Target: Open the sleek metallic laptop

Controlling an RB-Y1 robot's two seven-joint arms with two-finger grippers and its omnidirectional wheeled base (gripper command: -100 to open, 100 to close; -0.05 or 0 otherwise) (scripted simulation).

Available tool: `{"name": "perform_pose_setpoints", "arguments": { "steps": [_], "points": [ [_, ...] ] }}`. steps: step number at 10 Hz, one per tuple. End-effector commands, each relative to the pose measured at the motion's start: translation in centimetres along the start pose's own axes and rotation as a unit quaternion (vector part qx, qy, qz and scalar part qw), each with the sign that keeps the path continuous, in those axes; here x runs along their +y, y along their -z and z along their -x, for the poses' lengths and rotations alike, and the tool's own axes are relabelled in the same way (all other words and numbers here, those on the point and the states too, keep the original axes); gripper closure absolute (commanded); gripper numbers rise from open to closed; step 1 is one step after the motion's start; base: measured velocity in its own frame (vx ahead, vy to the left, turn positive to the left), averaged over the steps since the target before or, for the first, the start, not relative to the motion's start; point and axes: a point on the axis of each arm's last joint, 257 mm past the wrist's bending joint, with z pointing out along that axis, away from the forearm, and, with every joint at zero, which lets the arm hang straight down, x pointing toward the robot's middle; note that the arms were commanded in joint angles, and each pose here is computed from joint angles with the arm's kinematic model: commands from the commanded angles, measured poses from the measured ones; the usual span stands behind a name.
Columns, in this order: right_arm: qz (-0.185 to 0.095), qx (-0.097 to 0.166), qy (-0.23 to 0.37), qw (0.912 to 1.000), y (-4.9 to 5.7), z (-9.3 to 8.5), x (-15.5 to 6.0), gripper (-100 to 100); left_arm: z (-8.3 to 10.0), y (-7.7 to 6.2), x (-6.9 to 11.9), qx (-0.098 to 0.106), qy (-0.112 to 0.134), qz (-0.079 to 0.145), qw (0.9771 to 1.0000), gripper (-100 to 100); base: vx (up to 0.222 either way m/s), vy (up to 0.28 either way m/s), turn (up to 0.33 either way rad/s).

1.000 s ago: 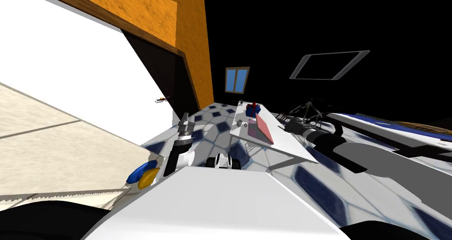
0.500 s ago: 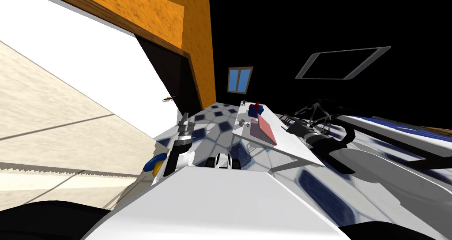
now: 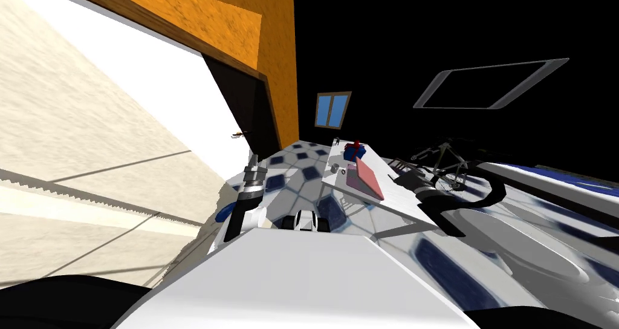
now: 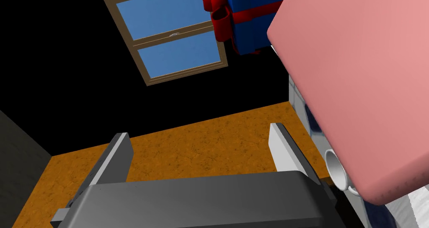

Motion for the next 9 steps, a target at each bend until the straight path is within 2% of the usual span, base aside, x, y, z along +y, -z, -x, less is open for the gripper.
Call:
{"name": "perform_pose_setpoints", "arguments": {
  "steps": [1, 3, 9],
  "points": [
    [-0.026, 0.035, -0.023, 0.9988, 0.0, -1.6, 1.1, -100, 0.0, 0.0, 0.0, 0.000, 0.000, 0.000, 1.0000, 0, -0.042, 0.044, 0.104],
    [-0.034, 0.048, -0.034, 0.9977, 0.0, -2.1, 1.8, -100, 0.0, 0.0, 0.0, 0.000, 0.000, 0.000, 1.0000, 0, -0.037, 0.035, 0.061],
    [-0.061, 0.103, -0.083, 0.9893, -0.3, -3.4, 5.6, -100, 0.0, 0.0, 0.0, 0.000, 0.000, 0.000, 1.0000, 0, -0.032, 0.035, 0.075]
  ]
}}
